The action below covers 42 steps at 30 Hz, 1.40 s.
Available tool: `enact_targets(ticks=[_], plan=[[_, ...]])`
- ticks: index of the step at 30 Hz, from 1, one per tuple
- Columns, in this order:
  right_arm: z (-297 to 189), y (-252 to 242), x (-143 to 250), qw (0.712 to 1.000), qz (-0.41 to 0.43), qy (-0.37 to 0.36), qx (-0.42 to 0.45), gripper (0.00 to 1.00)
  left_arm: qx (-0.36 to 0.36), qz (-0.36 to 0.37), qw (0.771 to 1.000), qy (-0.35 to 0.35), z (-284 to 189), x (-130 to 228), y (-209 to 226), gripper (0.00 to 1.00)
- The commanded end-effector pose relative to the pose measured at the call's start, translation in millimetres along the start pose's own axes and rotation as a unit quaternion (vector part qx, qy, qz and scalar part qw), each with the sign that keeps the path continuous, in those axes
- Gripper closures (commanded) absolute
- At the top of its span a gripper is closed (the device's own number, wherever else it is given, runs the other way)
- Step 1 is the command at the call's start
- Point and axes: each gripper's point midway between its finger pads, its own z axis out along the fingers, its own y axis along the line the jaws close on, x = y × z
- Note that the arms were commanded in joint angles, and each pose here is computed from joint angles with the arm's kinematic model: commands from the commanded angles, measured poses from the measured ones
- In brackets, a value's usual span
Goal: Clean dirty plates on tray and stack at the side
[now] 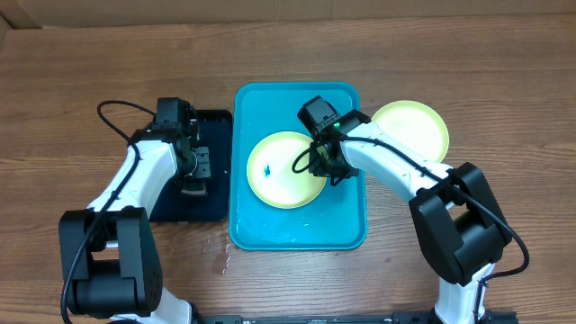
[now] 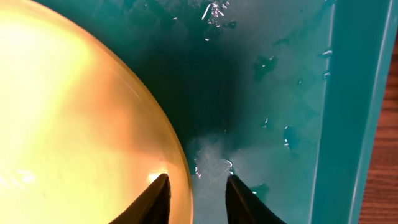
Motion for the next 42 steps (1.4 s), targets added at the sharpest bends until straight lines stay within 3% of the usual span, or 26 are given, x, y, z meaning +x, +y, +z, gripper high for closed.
enact_targets(ticks=[1,4,8,13,16,18,21,23,27,36,39,42], plan=[[-4,3,1,1.000,0.001,0.002,-0.010,0.71,-0.005,0.002,1.000,0.007,4,5,2,0.82],[1,3,4,1.000,0.001,0.010,-0.010,0.72,-0.005,0.002,1.000,0.009,4,6,2,0.81],[2,4,3,1.000,0.001,0.009,-0.011,0.80,-0.015,0.003,1.000,0.010,4,6,5,0.80],[2,4,4,1.000,0.001,0.009,-0.010,0.80,-0.029,-0.010,0.999,0.013,4,8,10,0.75],[2,4,3,1.000,0.000,0.009,-0.010,0.80,-0.028,-0.010,0.999,0.013,4,8,10,0.87],[2,4,3,1.000,0.001,0.009,-0.010,0.80,-0.027,-0.010,0.999,0.014,4,8,9,0.89],[2,4,4,1.000,0.000,0.009,-0.010,0.79,-0.027,-0.019,0.999,0.017,4,10,9,0.89],[2,4,4,1.000,0.000,0.009,-0.010,0.72,-0.027,-0.019,0.999,0.019,4,11,9,0.82],[2,4,4,1.000,0.001,0.009,-0.010,0.67,-0.027,-0.019,0.999,0.021,4,12,9,0.81],[2,4,3,1.000,0.001,0.009,-0.011,0.67,-0.023,-0.026,0.999,0.020,19,24,8,0.87],[2,4,3,1.000,0.001,0.009,-0.011,0.67,-0.014,-0.027,0.999,0.016,17,19,5,0.96],[2,6,6,1.000,0.001,0.017,-0.018,0.66,-0.009,-0.020,1.000,-0.005,0,-1,3,0.96]])
